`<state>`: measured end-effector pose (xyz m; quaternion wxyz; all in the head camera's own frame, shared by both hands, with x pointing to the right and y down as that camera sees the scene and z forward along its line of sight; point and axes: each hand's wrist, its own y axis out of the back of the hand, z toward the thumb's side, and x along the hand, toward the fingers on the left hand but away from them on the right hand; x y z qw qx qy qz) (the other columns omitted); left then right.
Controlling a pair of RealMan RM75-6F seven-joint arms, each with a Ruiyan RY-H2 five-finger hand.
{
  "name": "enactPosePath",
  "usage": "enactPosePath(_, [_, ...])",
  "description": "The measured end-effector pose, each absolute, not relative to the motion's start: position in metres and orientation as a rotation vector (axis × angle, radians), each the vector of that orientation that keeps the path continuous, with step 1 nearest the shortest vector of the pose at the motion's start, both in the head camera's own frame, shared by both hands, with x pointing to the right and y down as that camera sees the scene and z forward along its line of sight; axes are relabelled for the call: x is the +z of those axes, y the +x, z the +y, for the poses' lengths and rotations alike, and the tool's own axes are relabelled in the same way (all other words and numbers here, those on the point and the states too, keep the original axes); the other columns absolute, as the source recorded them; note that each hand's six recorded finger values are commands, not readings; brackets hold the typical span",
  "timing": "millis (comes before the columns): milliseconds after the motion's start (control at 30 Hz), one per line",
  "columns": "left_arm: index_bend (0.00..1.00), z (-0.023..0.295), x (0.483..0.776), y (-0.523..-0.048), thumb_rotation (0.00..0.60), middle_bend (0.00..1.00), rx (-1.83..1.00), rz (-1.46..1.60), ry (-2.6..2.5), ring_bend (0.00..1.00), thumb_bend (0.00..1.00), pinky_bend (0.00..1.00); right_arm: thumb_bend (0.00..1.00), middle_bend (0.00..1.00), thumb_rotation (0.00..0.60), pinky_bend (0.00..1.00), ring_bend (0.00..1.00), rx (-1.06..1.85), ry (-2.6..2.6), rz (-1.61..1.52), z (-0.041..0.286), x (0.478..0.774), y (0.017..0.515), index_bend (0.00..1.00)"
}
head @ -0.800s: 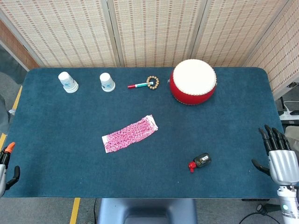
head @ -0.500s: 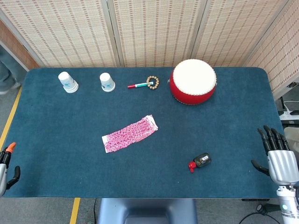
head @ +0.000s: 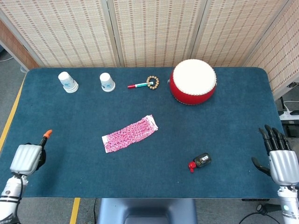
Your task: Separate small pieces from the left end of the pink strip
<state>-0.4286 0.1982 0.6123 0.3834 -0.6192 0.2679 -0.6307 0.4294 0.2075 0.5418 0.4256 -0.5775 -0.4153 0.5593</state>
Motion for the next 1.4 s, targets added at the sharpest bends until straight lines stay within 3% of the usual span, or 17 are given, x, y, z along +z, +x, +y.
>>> enactPosePath(267, [0.00, 0.172, 0.641, -0.396, 0.600, 0.71, -1.601, 0.622, -1.644, 0.69, 0.80, 0.58, 0.19, 0.00, 0.600, 0.13, 0.00, 1.375, -1.441, -1.065, 0.205, 0.539, 0.431, 0.00])
enactPosePath(800, [0.00, 0.185, 0.677, -0.336, 0.600, 0.71, -1.519, 0.479, -1.757, 0.69, 0.80, 0.58, 0.20, 0.00, 0.600, 0.13, 0.00, 1.397, -1.465, -1.045, 0.205, 0.545, 0.430, 0.00])
enactPosePath(867, [0.00, 0.187, 0.685, -0.329, 0.600, 0.72, -1.519, 0.453, -1.772, 0.69, 0.80, 0.58, 0.23, 0.00, 0.600, 0.13, 0.00, 1.389, -1.462, -1.046, 0.205, 0.544, 0.430, 0.00])
enactPosePath(1233, [0.00, 0.202, 0.713, -0.321, 0.600, 0.71, -1.577, 0.366, -1.806, 0.69, 0.80, 0.59, 0.64, 0.00, 0.600, 0.13, 0.00, 1.344, -1.426, -1.094, 0.201, 0.533, 0.432, 0.00])
enactPosePath(1400, [0.00, 0.206, 0.716, -0.312, 0.600, 0.71, -1.569, 0.365, -1.830, 0.69, 0.80, 0.59, 0.75, 0.00, 0.600, 0.13, 0.00, 1.342, -1.416, -1.098, 0.200, 0.532, 0.433, 0.00])
